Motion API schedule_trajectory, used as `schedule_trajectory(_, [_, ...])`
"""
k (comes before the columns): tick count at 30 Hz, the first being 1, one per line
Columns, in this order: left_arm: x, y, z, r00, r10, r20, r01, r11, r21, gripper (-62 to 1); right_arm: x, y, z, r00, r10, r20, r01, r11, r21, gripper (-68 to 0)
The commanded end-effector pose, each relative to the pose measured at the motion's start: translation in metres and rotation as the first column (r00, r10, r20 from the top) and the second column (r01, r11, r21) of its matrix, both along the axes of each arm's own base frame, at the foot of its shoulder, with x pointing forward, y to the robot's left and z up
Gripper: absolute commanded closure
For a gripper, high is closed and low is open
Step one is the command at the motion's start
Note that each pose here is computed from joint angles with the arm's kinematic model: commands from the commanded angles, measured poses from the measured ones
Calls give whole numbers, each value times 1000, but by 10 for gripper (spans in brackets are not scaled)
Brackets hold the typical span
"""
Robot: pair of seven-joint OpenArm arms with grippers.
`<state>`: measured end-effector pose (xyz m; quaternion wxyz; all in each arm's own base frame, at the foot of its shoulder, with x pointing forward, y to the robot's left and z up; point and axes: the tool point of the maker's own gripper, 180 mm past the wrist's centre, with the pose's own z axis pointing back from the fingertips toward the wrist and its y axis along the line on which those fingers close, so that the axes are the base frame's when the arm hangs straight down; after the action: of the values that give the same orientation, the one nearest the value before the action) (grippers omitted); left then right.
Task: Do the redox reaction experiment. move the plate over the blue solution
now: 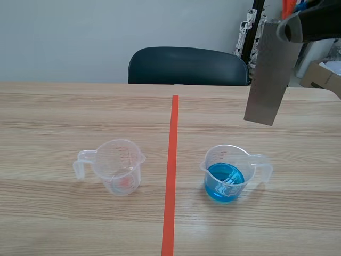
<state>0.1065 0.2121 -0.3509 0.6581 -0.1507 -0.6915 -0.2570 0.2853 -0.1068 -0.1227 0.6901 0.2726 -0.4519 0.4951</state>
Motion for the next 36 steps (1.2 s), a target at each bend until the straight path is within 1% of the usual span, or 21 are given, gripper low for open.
schedule_trajectory(1, [1, 7, 20, 998, -6, 68, 7, 1000, -15, -623, 0, 4, 11, 999, 19, 50, -20, 1000, 19, -6])
schedule_trajectory(3, [-1, 15, 29, 997, -3, 76, 4, 1000, -8, -623, 1, 4, 10, 996, 29, 82, -30, 999, 16, -6])
schedule_trajectory(6, [-4, 26, 42, 997, -13, 81, 13, 1000, 6, -623, 1, 8, 12, 989, 52, 137, -56, 998, 29, -6])
schedule_trajectory(9, [-7, 35, 55, 996, -24, 84, 23, 1000, 14, -623, 0, 14, 11, 984, 74, 162, -81, 996, 33, -6])
schedule_trajectory(11, [-6, 40, 66, 995, -34, 91, 33, 999, 15, -623, -1, 19, 6, 983, 90, 160, -96, 995, 35, -6])
schedule_trajectory(15, [-1, 48, 89, 992, -49, 114, 49, 999, 3, -623, -8, 28, -6, 987, 107, 122, -114, 992, 52, -6])
schedule_trajectory(18, [6, 53, 108, 989, -59, 137, 61, 998, -14, -623, -16, 35, -8, 985, 133, 111, -140, 988, 60, -6])
schedule_trajectory(21, [18, 58, 125, 984, -61, 169, 68, 997, -33, -623, -28, 42, -9, 982, 166, 92, -170, 984, 47, -6])
schedule_trajectory(22, [22, 59, 130, 982, -61, 181, 68, 997, -36, -573, -31, 43, -9, 983, 169, 72, -173, 984, 48, -6])
schedule_trajectory(23, [27, 61, 134, 979, -64, 192, 72, 997, -36, -509, -35, 45, -7, 985, 169, 46, -172, 983, 60, -6])
schedule_trajectory(25, [35, 61, 143, 974, -74, 215, 85, 996, -40, -389, -41, 47, -1, 987, 162, -7, -161, 981, 109, -6])
schedule_trajectory(27, [42, 57, 146, 971, -115, 209, 122, 992, -19, -287, -43, 48, 7, 987, 151, -50, -141, 976, 164, -6])
schedule_trajectory(28, [46, 55, 147, 970, -136, 200, 139, 990, -5, -241, -43, 48, 9, 987, 148, -68, -134, 974, 181, -6])
schedule_trajectory(30, [54, 49, 148, 967, -176, 183, 175, 984, 23, -170, -45, 47, 7, 985, 146, -96, -127, 975, 181, -6])
schedule_trajectory(33, [64, 39, 153, 953, -248, 173, 242, 969, 53, -81, -46, 45, 2, 982, 144, -120, -125, 980, 156, -6])
schedule_trajectory(35, [72, 32, 156, 944, -291, 158, 281, 956, 83, -55, -37, 41, -2, 988, 90, -127, -73, 988, 133, -6])
schedule_trajectory(36, [78, 29, 155, 942, -306, 140, 295, 951, 94, -55, -32, 38, -4, 990, 56, -129, -40, 991, 125, -6])
